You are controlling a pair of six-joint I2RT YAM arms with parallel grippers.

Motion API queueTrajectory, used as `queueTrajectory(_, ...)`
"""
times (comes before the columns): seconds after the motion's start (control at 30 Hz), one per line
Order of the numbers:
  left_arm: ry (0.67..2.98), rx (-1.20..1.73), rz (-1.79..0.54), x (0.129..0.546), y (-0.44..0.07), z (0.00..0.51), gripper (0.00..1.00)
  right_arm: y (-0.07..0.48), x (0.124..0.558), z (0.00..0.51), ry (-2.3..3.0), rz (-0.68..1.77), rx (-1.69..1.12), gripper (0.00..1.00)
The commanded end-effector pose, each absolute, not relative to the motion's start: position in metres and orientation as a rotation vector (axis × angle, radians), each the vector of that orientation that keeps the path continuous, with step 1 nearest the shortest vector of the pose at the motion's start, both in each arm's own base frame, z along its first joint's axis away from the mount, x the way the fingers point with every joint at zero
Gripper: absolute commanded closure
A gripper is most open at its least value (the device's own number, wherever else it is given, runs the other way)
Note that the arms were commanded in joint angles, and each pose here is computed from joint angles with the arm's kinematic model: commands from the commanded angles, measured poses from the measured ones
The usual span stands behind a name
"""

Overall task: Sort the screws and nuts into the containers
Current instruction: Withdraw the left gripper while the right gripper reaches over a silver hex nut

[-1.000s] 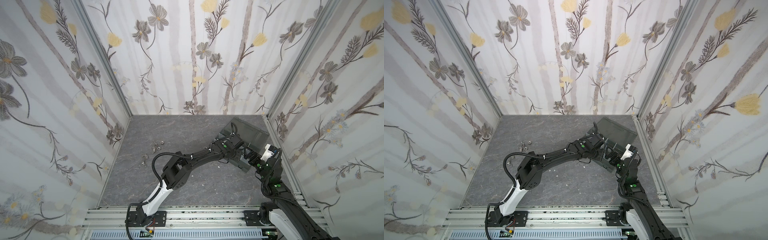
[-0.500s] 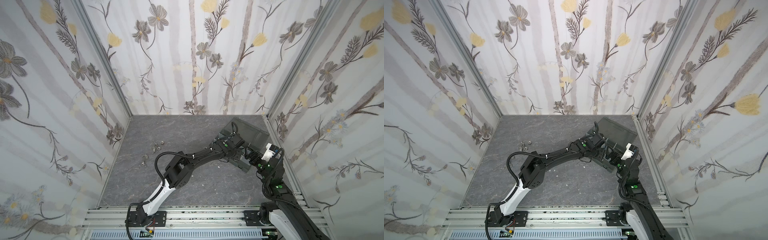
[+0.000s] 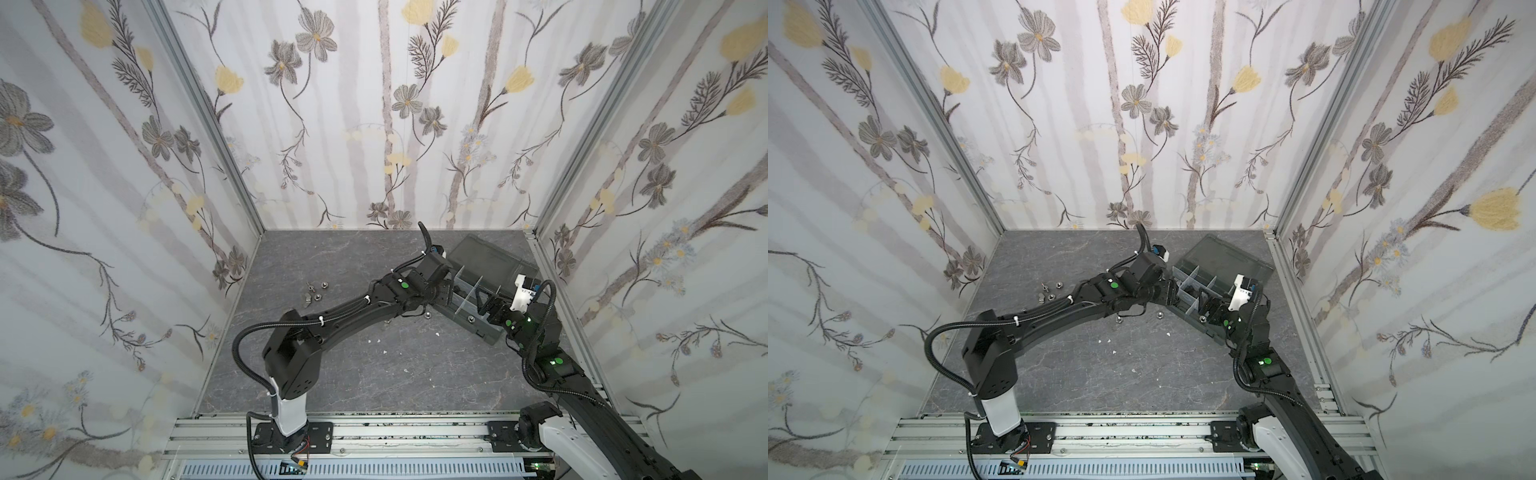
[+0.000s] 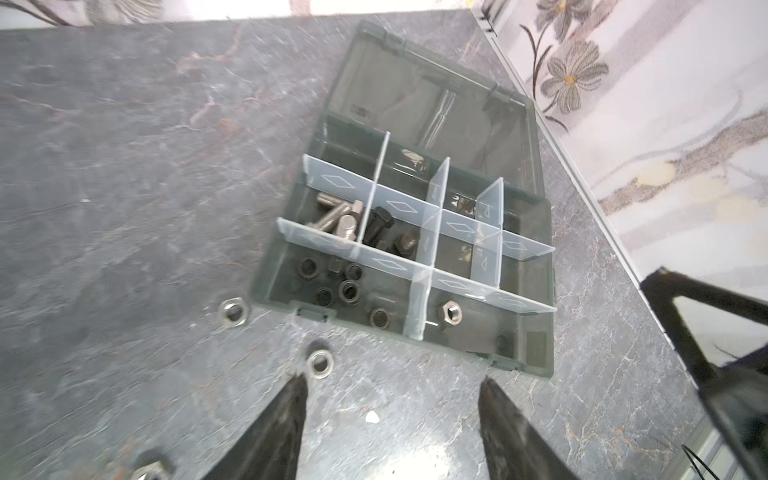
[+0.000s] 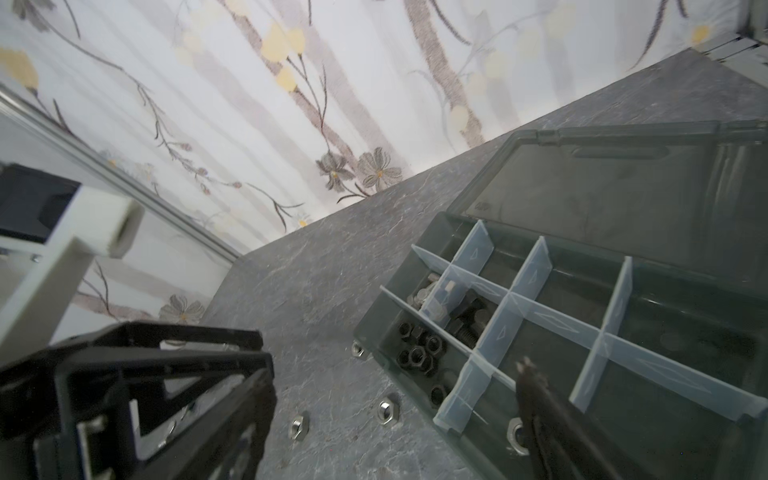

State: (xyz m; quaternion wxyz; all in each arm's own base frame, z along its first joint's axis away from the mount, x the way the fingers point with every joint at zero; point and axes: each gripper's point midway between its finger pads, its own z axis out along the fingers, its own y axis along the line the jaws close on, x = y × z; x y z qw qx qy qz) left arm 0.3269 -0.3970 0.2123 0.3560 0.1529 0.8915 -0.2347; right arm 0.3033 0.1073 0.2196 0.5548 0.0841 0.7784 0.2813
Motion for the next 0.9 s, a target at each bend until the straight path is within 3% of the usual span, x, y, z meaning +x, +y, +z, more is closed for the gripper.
queueTrajectory(0.0,2.188,0.315,-0.616,0.330,-0.370,0.242,0.31,0.120,0.304,0.223,1.850,0.617,0.155,0.10)
queueTrajectory(0.37,2.043,0.122,-0.637,0.302,-0.257,0.281,0.22,0.212,0.306,0.211,1.999,0.605,-0.096,0.15)
queueTrajectory(0.87,2.046,0.023,-0.532,0.281,-0.180,0.271,0.21,0.309,0.311,0.167,2.195,0.557,-0.336,0.23)
